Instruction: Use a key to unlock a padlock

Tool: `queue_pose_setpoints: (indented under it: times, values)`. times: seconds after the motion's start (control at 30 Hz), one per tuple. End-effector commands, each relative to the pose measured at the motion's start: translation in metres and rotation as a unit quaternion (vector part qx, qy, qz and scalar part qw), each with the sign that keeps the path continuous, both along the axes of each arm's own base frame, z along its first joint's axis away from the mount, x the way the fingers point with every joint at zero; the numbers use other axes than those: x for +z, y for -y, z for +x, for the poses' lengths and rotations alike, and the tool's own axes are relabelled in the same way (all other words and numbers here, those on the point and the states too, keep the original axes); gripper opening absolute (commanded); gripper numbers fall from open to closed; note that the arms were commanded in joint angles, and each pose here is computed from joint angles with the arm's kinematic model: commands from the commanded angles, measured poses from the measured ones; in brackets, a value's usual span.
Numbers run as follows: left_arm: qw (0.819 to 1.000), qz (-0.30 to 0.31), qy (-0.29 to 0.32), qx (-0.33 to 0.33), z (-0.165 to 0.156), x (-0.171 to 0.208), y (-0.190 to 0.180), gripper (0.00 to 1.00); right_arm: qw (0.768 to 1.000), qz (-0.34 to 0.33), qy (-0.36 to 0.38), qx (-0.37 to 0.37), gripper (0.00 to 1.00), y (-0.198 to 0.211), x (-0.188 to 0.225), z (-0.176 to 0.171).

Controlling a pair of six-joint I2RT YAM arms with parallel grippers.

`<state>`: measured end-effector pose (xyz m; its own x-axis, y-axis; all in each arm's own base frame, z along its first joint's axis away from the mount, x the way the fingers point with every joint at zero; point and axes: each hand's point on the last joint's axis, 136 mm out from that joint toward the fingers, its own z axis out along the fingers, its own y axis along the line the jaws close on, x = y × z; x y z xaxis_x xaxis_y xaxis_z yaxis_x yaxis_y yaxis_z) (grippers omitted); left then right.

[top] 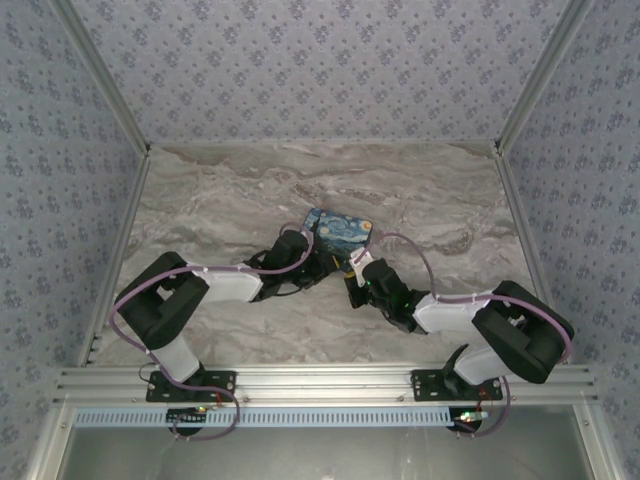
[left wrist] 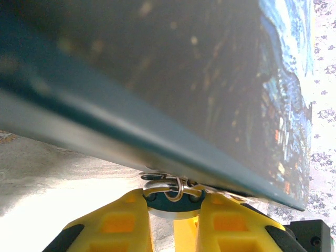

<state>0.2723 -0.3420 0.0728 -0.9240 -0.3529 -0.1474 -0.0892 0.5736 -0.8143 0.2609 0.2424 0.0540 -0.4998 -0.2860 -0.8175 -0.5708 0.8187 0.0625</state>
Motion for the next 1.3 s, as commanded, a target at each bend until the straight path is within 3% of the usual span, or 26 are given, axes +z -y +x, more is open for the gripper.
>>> queue_pose_setpoints:
  times: [0.0,1.27]
  values:
    - [0.999,-0.035,0.025,-0.004,0.003,0.032,0.009,0.12,1.000,0.008,-0.001,0.011,0.00,-0.002,0.001,-0.004]
    - [0.999,-0.036,0.023,-0.011,0.001,0.033,0.012,0.12,1.000,0.025,0.001,0.019,0.00,-0.006,0.007,0.002]
